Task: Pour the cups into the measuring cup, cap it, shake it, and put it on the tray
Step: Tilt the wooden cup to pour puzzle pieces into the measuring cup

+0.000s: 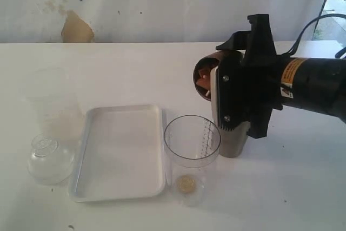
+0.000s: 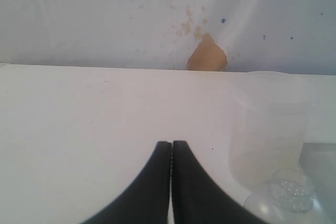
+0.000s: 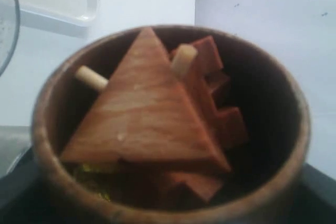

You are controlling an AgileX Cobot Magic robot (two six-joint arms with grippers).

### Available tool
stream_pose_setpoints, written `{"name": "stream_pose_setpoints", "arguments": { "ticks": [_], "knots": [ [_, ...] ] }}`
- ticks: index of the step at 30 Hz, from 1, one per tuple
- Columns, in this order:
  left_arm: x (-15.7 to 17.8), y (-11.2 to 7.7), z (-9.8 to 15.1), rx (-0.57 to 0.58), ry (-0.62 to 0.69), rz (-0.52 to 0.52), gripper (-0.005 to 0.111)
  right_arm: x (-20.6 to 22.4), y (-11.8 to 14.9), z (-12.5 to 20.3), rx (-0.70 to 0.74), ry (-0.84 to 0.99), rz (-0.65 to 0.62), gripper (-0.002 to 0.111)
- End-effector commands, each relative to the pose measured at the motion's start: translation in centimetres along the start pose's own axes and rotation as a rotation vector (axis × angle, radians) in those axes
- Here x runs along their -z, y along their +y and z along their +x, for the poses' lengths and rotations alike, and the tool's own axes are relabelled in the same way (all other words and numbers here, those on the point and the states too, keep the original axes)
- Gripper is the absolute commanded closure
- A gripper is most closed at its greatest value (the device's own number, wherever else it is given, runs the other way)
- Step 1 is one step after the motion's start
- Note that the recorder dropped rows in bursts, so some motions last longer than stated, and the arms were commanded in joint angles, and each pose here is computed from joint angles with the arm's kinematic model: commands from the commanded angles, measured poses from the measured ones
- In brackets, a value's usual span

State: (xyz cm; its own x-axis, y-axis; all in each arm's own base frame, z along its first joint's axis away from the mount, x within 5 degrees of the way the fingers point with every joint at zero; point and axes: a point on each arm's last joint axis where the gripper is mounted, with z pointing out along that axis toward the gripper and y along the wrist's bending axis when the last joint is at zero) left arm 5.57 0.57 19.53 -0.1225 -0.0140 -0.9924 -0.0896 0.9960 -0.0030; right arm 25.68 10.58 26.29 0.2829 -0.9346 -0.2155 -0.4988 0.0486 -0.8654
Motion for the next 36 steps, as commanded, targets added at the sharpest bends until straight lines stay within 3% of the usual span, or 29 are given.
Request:
{"name": "stream_pose_setpoints", "arguments": {
  "ticks": [1,7,36],
  "knots": [
    [0.0,-0.02,0.05,0.003,-0.009,0.004,0.106,0.08,-0.51,-0.33,0.114,-0.023,0.034,0.108],
    [0.0,-0.02,0.05,0.003,-0.009,0.004,0.106,0.08,-0.5,-0.33,0.245,-0.021,0.035,0.108],
    [0.0,-0.02,0.05,0.003,-0.009,0.004,0.106,0.17,-1.24,-1.0,0.525,-0.066,0.137,0.108]
  ]
}}
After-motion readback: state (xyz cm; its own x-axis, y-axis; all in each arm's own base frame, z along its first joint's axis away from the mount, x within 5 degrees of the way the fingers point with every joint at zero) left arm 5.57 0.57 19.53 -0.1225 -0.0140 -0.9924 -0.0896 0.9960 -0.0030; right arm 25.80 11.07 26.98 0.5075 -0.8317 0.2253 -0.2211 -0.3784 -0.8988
